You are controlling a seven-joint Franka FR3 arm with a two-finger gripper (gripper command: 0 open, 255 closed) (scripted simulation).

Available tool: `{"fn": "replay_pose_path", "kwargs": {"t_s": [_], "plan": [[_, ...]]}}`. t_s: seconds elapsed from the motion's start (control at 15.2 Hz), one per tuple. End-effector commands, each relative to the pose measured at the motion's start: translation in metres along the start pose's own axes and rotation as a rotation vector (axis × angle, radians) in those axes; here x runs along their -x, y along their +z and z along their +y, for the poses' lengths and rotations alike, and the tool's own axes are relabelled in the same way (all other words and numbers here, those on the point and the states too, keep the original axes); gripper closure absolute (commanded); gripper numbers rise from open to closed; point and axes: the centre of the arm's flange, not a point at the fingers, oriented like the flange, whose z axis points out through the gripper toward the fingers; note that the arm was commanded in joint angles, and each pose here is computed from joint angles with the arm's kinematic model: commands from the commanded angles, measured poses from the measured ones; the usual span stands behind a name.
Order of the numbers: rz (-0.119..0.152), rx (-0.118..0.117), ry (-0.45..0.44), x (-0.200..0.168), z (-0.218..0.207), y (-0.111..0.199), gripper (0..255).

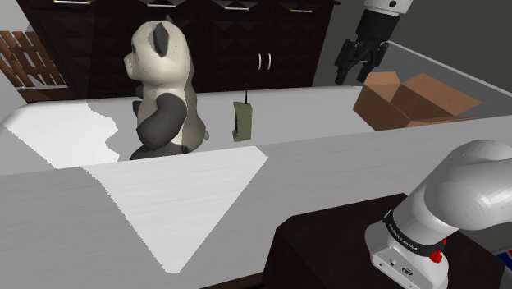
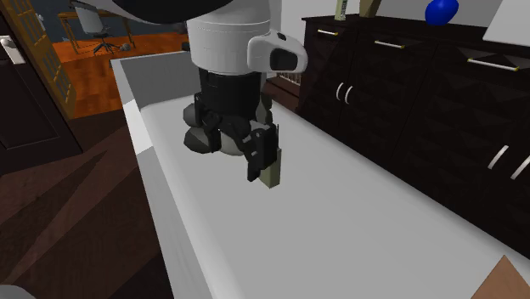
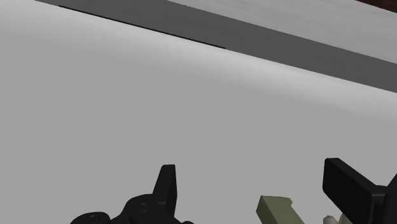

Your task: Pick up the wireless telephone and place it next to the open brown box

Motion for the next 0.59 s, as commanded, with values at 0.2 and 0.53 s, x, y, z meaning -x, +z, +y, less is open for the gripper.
{"fn": "replay_pose_path", "kwargs": {"t_s": [0.2,0.53], "plan": [[-0.001,0.003,-0.085,-0.035,-0.005,0.018,0],[-0.002,0.009,-0.227,-0.092,-0.021,0.048,0]]}}
